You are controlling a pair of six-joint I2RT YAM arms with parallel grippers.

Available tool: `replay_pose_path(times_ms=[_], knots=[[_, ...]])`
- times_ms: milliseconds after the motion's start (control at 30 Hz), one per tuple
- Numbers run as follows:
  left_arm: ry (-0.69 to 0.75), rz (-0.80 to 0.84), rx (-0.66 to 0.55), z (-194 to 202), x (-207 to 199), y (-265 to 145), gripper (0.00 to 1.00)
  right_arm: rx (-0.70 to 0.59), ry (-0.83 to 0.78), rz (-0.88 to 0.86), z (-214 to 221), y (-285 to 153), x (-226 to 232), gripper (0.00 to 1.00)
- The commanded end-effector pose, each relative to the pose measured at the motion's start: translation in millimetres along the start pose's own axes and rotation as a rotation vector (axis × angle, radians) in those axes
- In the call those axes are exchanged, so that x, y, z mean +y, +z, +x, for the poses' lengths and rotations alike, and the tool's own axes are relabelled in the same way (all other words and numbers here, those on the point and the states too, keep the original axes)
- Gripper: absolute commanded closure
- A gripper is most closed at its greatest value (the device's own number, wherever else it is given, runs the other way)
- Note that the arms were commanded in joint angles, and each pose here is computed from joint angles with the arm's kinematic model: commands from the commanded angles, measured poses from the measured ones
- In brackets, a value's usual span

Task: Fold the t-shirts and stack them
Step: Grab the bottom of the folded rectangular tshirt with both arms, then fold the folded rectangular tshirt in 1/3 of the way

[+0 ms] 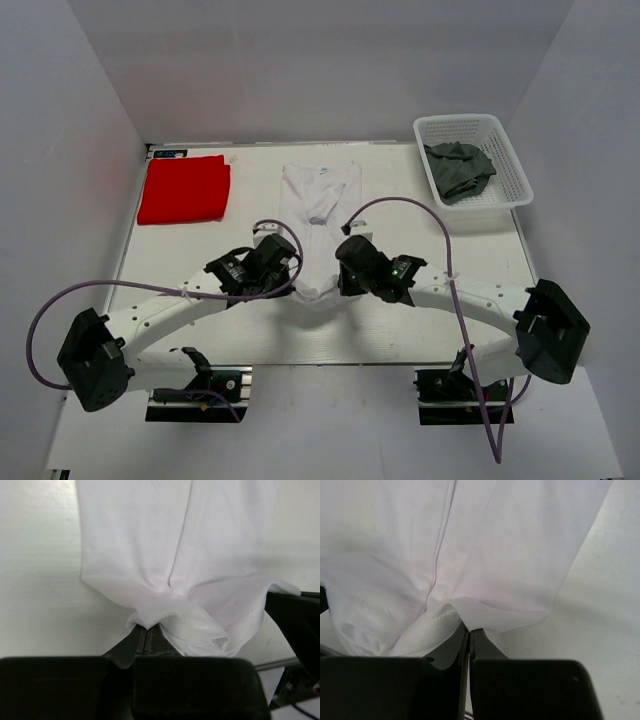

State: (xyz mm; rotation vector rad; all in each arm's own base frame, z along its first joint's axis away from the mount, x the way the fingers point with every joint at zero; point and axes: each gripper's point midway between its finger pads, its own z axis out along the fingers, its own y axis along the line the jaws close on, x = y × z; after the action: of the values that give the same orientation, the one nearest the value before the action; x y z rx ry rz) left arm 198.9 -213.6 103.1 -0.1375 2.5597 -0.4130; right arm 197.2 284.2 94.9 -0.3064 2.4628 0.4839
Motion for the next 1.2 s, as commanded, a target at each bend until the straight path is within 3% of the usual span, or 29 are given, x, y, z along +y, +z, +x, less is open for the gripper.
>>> replay_pose_path(times_ms=[0,333,633,967,1000,1033,1067,1100,1167], knots=[[-0.010,-0.063,-0.150,-46,0,-1,1.00,-0.113,0.004,0.132,-39,2,-18,1.00],[-0.007,-0.093,-0.294,-136,-15,22,1.00,-0.309,0.050,0.206,-122,15,-26,1.00],[0.002,-0.094,-0.281,-178,-18,57,1.00,-0.314,0.037,0.244,-151,38,-41,1.00],[0.007,-0.083,-0.221,-191,-9,100,1.00,-0.258,0.052,0.257,-168,84,-65,1.00],[-0.004,-0.069,-0.235,-204,-12,100,1.00,-0.260,0.063,0.278,-172,90,-74,0.93],[-0.001,-0.084,-0.213,-203,-11,112,0.96,-0.268,0.060,0.287,-177,97,-77,0.89],[0.001,-0.103,-0.199,-206,-7,116,0.70,-0.284,0.069,0.285,-187,98,-77,0.78],[-0.015,-0.109,-0.240,-229,-10,112,0.52,-0.273,0.084,0.296,-189,105,-88,0.72],[-0.016,-0.168,-0.220,-237,2,122,0.32,-0.302,0.057,0.277,-206,112,-86,0.53]])
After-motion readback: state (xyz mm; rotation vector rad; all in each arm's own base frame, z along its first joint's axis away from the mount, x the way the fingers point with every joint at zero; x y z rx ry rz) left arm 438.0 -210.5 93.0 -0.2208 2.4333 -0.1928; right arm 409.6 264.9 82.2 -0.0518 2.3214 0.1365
